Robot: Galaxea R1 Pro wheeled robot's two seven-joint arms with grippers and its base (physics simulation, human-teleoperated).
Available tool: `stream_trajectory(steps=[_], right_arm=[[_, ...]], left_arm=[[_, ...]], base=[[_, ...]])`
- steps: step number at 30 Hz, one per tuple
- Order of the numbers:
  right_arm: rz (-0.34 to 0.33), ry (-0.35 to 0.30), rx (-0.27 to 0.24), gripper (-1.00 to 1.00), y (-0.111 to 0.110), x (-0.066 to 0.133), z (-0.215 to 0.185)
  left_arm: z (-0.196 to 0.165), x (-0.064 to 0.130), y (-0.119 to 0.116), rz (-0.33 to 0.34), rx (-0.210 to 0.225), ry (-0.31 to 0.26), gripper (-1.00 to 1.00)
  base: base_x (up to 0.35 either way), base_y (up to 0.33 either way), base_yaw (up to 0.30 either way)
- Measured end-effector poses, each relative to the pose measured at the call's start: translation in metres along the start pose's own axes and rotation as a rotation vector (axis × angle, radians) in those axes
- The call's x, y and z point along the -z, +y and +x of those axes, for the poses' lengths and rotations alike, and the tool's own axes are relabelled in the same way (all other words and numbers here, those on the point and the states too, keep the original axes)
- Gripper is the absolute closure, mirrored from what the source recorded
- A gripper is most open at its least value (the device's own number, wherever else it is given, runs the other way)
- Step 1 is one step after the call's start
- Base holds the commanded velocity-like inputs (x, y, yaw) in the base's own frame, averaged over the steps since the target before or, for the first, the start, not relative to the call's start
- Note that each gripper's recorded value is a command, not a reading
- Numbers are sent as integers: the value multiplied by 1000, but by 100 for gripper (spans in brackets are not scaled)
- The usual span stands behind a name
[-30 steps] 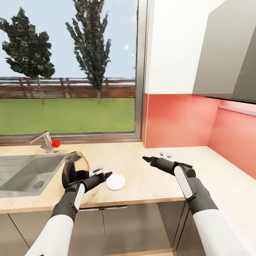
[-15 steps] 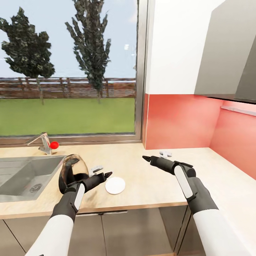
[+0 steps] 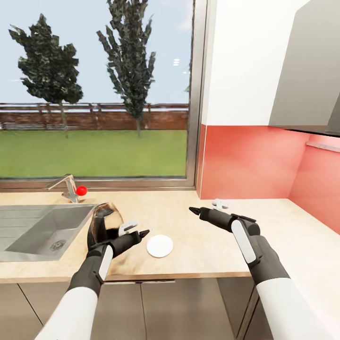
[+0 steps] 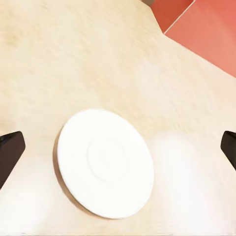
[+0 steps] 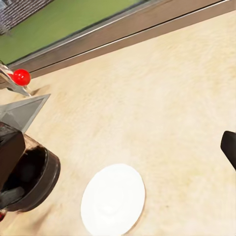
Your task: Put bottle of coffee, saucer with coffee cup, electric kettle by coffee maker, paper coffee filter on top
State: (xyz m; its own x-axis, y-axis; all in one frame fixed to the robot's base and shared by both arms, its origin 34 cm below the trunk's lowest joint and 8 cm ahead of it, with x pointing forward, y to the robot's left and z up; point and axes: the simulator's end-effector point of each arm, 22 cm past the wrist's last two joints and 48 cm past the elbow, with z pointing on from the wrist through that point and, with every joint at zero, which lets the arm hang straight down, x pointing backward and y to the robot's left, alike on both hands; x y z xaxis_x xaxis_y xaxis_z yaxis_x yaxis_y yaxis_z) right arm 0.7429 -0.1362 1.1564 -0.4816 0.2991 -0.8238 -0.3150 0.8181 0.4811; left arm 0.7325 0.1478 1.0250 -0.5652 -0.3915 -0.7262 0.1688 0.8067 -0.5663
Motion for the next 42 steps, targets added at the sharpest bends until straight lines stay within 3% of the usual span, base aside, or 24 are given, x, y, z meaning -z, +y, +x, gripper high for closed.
stream_trajectory(steps=[5, 10, 14, 20, 27, 34, 42], right_arm=[[1, 10, -3, -100, -1, -2, 4], [8, 110, -38, -100, -5, -7, 35], [17, 136, -56, -100, -10, -9, 46], [-12, 148, -88, -100, 3, -18, 58], [-38, 145, -72, -100, 26, -19, 53], [-37, 129, -60, -100, 27, -17, 46], [-29, 157, -77, -100, 22, -21, 59]], left_arm=[[15, 2, 7, -11, 8, 18, -100], [24, 3, 10, -18, 15, 31, -100], [25, 3, 10, -18, 15, 32, -100], [61, 2, 13, -17, 24, 115, -100], [57, 10, 21, -33, 56, 111, -100], [43, 12, 15, -25, 59, 104, -100], [55, 8, -2, 3, 57, 156, -100]], base=[[0, 0, 7], [0, 0, 1], [0, 0, 0], [0, 0, 0], [72, 0, 0], [188, 0, 0], [16, 0, 0]])
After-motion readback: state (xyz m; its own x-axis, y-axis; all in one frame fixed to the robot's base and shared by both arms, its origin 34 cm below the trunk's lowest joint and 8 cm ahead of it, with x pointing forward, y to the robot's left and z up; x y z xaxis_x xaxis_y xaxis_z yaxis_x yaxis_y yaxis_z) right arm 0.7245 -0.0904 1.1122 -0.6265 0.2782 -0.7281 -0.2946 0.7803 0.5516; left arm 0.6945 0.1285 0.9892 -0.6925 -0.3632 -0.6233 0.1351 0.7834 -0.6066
